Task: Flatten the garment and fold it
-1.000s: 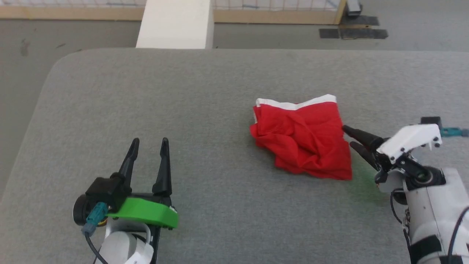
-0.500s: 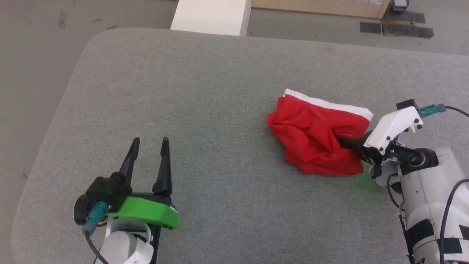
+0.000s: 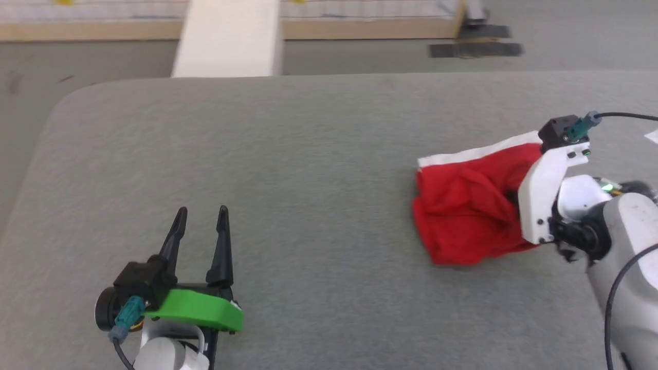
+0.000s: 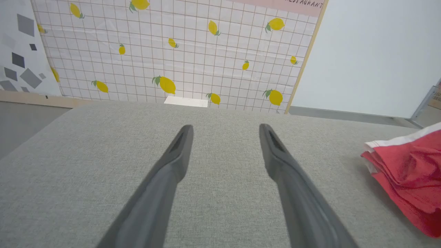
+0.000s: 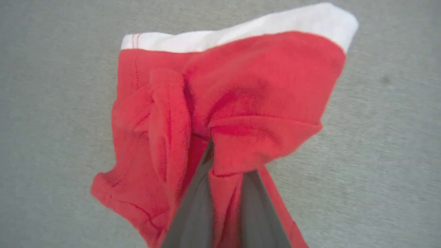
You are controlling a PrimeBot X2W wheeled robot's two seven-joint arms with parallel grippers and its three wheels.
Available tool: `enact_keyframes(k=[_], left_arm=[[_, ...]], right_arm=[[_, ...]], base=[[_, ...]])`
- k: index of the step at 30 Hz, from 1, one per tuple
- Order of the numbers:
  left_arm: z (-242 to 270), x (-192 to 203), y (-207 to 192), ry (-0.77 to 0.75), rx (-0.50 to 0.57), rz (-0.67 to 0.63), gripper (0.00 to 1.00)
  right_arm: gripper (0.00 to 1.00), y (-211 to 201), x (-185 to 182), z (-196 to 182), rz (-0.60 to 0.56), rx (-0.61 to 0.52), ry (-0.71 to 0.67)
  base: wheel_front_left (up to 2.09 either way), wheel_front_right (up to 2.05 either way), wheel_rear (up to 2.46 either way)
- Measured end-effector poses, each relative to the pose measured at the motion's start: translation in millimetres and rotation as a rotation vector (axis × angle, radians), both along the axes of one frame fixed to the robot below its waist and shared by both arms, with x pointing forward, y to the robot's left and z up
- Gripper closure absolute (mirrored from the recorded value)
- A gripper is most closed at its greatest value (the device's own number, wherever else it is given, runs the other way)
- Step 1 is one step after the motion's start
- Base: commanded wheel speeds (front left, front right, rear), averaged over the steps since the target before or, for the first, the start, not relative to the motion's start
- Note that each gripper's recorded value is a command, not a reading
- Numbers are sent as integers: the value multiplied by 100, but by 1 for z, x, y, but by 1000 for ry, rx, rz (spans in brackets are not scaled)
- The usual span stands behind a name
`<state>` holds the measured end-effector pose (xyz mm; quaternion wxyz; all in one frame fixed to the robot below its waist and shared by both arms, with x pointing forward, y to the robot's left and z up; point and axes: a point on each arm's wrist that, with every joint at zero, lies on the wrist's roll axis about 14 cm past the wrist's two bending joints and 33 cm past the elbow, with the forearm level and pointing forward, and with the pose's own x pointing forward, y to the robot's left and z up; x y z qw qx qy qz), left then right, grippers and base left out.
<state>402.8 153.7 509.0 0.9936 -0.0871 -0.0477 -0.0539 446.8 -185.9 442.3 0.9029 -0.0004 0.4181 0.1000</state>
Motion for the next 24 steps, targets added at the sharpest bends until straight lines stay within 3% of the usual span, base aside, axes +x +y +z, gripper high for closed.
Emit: enact_keyframes(k=[5, 13, 24], left_arm=[[7, 18, -39, -30, -2, -113, 0], [15, 55, -99, -95, 14, -287, 0], [-31, 98, -130, -64, 50, -405, 0]], right_arm=[[100, -63, -18, 9, -8, -242, -61], [100, -161, -26, 30, -92, -504, -169], [100, -250, -15, 25, -200, -729, -155]], base=[[0, 0, 0], [0, 0, 0], [0, 0, 0]])
